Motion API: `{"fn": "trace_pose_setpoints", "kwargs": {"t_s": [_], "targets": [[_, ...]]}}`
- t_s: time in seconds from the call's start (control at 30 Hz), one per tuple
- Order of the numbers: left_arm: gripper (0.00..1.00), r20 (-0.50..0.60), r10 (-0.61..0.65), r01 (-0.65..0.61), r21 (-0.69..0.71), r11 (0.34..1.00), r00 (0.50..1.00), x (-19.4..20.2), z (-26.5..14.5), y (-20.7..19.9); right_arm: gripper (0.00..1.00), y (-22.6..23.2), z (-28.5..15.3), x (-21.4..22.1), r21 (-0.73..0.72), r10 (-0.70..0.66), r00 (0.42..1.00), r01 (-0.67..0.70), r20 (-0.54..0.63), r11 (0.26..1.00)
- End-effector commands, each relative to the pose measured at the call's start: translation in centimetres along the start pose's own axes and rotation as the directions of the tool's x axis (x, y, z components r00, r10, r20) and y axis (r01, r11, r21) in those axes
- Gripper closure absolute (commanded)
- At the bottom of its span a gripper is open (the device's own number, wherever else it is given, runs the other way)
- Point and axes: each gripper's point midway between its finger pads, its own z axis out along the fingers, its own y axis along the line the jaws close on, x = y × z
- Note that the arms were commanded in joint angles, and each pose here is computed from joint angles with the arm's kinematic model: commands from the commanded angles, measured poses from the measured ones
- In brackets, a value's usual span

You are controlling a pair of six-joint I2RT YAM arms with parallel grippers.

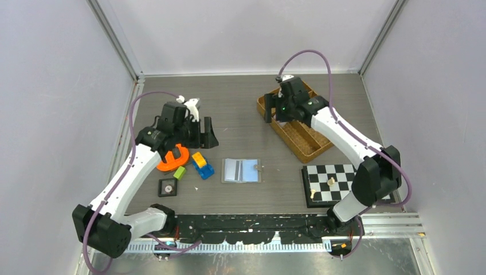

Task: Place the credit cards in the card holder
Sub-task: Pick up the credit card from the storage box.

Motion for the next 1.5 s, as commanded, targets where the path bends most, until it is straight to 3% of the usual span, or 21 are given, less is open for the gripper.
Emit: {"fn": "trace_pose_setpoints", "kwargs": {"t_s": [0.0, 0.3, 0.5, 0.8, 1.03, 1.37, 1.47], "targets": [[0.21, -0.006, 0.106, -0.106, 0.001, 0.994, 0.994, -1.4, -0.7, 0.6, 0.10, -5.3, 0.0, -1.2, 0.116, -0.217, 0.972, 0.226, -0.089, 0.967], [0.09, -0.007, 0.120, -0.120, -0.065, 0.991, 0.993, -1.4, 1.7, 3.2, 0.08, -9.6, 5.3, -1.3, 0.027, -0.299, 0.921, 0.315, -0.250, 0.949], [0.07, -0.028, 0.103, -0.105, -0.067, 0.992, 0.994, -1.2, 2.3, 3.9, 0.08, -12.1, 7.6, -1.4, 0.061, -0.342, 0.881, 0.381, -0.327, 0.923], [0.07, -0.033, 0.091, -0.093, -0.065, 0.994, 0.995, -1.2, 2.5, 4.2, 0.12, -15.8, 8.2, -1.5, 0.193, -0.308, 0.866, 0.405, -0.393, 0.894], [0.06, -0.036, 0.086, -0.088, -0.055, 0.995, 0.996, -1.1, 2.6, 4.1, 0.21, -15.4, 7.0, -3.2, 0.207, -0.303, 0.888, 0.387, -0.345, 0.898], [0.06, -0.048, 0.081, -0.083, -0.039, 0.996, 0.996, -0.8, 2.7, 3.9, 0.48, -15.5, 7.2, -3.0, 0.201, -0.305, 0.884, 0.391, -0.354, 0.898], [0.06, -0.046, 0.081, -0.083, -0.037, 0.996, 0.996, -0.9, 2.7, 3.9, 0.52, -15.5, 7.1, -3.1, 0.203, -0.300, 0.885, 0.387, -0.355, 0.900]]}}
